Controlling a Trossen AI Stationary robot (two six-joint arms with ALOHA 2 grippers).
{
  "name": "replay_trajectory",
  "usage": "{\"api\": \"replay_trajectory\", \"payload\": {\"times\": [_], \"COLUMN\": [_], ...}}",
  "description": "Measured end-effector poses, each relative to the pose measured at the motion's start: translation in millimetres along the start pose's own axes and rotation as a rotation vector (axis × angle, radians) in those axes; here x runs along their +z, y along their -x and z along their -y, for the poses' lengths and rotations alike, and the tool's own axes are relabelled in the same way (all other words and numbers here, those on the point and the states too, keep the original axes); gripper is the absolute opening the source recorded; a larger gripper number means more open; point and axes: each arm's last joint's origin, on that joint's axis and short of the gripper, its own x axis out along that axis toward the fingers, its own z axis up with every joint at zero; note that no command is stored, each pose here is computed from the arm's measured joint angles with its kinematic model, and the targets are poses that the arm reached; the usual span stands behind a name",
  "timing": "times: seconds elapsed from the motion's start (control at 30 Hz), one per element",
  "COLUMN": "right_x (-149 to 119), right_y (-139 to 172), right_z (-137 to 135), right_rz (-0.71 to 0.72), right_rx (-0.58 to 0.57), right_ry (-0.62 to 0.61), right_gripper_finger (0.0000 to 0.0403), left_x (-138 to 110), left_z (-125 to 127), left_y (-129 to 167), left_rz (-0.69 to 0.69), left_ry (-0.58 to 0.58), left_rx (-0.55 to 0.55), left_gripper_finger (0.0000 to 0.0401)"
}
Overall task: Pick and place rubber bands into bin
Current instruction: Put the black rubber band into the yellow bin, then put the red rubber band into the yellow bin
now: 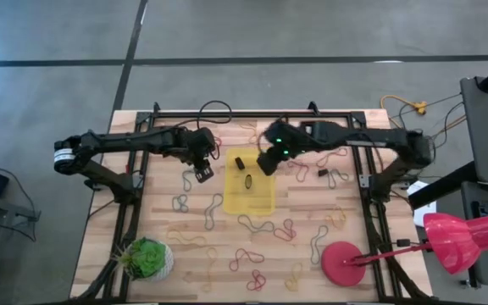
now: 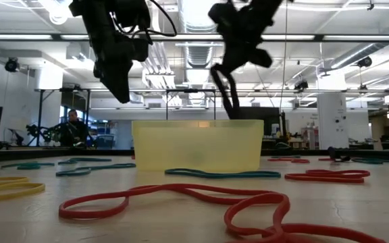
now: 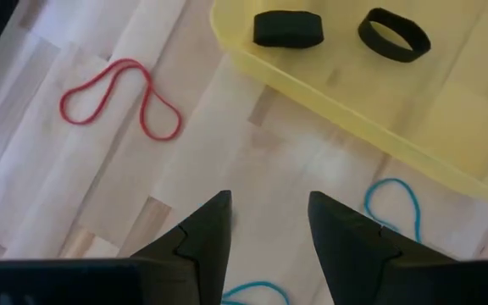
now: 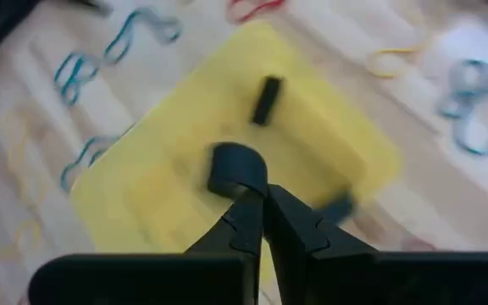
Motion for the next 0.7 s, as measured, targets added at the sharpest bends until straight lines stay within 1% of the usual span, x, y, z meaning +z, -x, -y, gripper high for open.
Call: {"api": "replay_trajectory", "payload": {"times": [0.07, 0.13, 0.2, 0.27, 0.37, 0.47, 0.57, 0.63, 0.7], "right_x": [4, 5, 6, 7, 7, 12, 15, 15, 15], "right_y": [-17, -33, -44, -52, -55, -40, -21, -6, 10], "right_z": [-4, -8, -12, -17, -21, -24, -23, -19, -17], "right_rz": [-0.055, -0.111, -0.145, -0.179, -0.189, -0.111, -0.044, -0.016, 0.027], "right_rx": [-0.011, -0.035, -0.026, -0.016, -0.027, -0.05, -0.084, -0.131, -0.163], "right_ry": [0.024, 0.056, 0.087, 0.103, 0.143, 0.181, 0.2, 0.217, 0.221], "right_gripper_finger": [0.0008, 0.0012, 0.0023, 0.0043, 0.0085, 0.0133, 0.0178, 0.0202, 0.0218], "left_x": [0, 0, 0, 2, 5, 9, 13, 18, 25], "left_z": [0, -2, -5, -7, -13, -22, -37, -48, -62], "left_y": [1, 2, 3, 6, 8, 4, -5, -13, -21], "left_rz": [0.004, 0.021, 0.036, 0.046, 0.051, 0.045, 0.022, 0.021, 0.018], "left_ry": [-0.017, -0.013, -0.011, -0.004, -0.016, -0.005, 0.042, 0.049, 0.048], "left_rx": [0.008, 0.069, 0.144, 0.168, 0.139, 0.067, 0.01, -0.005, 0.005], "left_gripper_finger": [0.0143, 0.0143, 0.0143, 0.0143, 0.0143, 0.0143, 0.0143, 0.0143, 0.0143]}}
